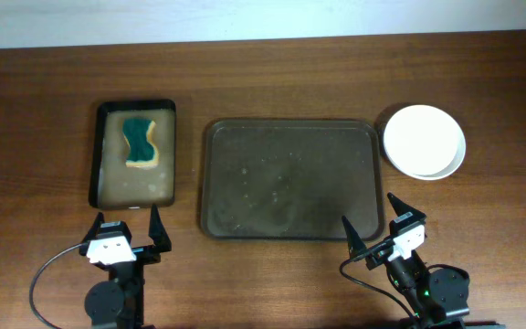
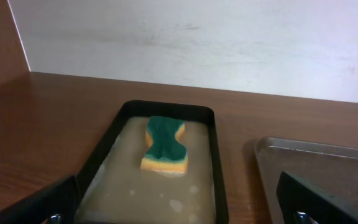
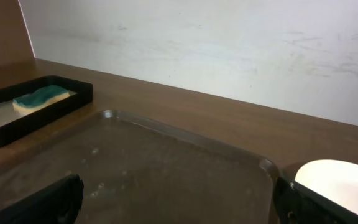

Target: Clean dirty plates on tray and stack at the side

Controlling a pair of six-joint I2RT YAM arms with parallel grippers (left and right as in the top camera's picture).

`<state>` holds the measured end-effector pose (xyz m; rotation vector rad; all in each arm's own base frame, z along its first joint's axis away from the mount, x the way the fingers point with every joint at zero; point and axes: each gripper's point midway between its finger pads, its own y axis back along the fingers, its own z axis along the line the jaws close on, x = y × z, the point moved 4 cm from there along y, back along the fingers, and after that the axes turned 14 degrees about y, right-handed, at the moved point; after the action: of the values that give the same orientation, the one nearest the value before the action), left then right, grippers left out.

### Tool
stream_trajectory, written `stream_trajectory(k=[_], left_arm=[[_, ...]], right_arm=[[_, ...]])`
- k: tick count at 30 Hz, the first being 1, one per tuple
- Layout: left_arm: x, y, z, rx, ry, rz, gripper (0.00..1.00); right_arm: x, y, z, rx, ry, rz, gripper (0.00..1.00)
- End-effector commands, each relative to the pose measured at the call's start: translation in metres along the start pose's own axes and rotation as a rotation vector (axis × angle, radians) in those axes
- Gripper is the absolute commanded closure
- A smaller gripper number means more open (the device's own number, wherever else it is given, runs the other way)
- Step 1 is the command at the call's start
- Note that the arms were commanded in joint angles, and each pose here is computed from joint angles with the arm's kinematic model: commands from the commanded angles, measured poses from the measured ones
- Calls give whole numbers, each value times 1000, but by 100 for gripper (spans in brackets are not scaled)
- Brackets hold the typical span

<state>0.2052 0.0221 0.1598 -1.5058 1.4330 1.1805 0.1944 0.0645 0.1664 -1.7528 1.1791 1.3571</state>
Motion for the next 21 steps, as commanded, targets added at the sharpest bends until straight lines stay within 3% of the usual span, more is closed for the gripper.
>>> stream_trajectory(k=[1,21], left_arm=[[1,1,-3,-1,-24,-4,1],[2,1,-6,17,-24,0,0]], right_arm=[[2,0,1,-2,-1,2,2],[1,0,1,-2,-1,2,2]])
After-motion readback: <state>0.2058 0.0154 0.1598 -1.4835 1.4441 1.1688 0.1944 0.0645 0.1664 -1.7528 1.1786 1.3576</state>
